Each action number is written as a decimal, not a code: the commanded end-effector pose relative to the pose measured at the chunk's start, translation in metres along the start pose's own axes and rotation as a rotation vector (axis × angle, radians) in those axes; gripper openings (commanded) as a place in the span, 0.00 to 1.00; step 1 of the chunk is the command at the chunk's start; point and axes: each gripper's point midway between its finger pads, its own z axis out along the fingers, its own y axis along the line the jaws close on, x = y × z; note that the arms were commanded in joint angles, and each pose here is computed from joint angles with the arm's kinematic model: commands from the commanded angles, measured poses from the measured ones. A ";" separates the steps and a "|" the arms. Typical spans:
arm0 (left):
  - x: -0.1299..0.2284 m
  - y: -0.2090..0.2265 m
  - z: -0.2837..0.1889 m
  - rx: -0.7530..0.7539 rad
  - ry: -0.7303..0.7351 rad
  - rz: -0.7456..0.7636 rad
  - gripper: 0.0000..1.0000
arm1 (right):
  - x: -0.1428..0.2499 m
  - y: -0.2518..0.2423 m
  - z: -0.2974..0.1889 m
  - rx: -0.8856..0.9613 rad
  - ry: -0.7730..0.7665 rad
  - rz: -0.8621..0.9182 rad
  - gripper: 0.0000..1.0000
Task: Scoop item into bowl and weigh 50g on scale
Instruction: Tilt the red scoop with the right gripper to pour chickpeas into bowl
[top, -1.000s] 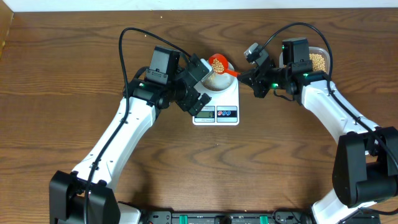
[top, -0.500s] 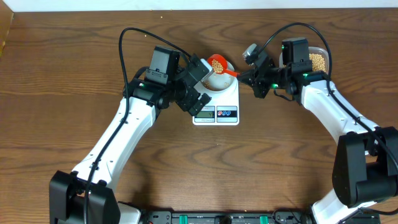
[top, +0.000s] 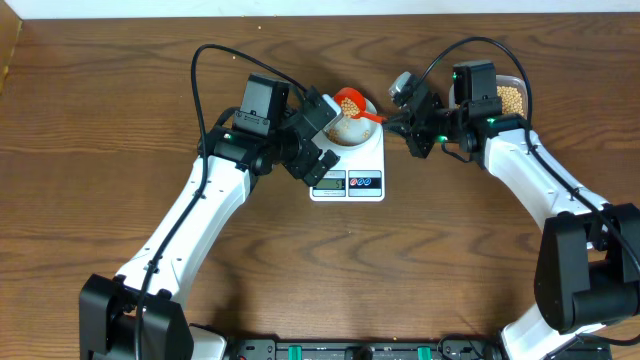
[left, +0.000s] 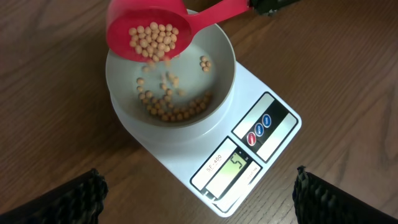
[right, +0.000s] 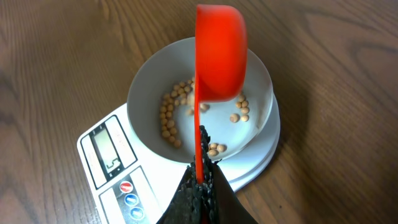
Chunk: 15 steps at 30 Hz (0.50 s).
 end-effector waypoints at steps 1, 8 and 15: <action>-0.004 -0.002 -0.007 0.001 -0.022 0.010 0.98 | -0.004 0.007 0.001 -0.014 -0.007 -0.058 0.01; -0.004 -0.002 -0.007 0.001 -0.022 0.010 0.98 | -0.005 0.012 0.003 -0.023 -0.007 -0.130 0.01; -0.004 -0.002 -0.007 0.001 -0.022 0.010 0.98 | -0.005 0.012 0.003 -0.023 -0.007 -0.176 0.01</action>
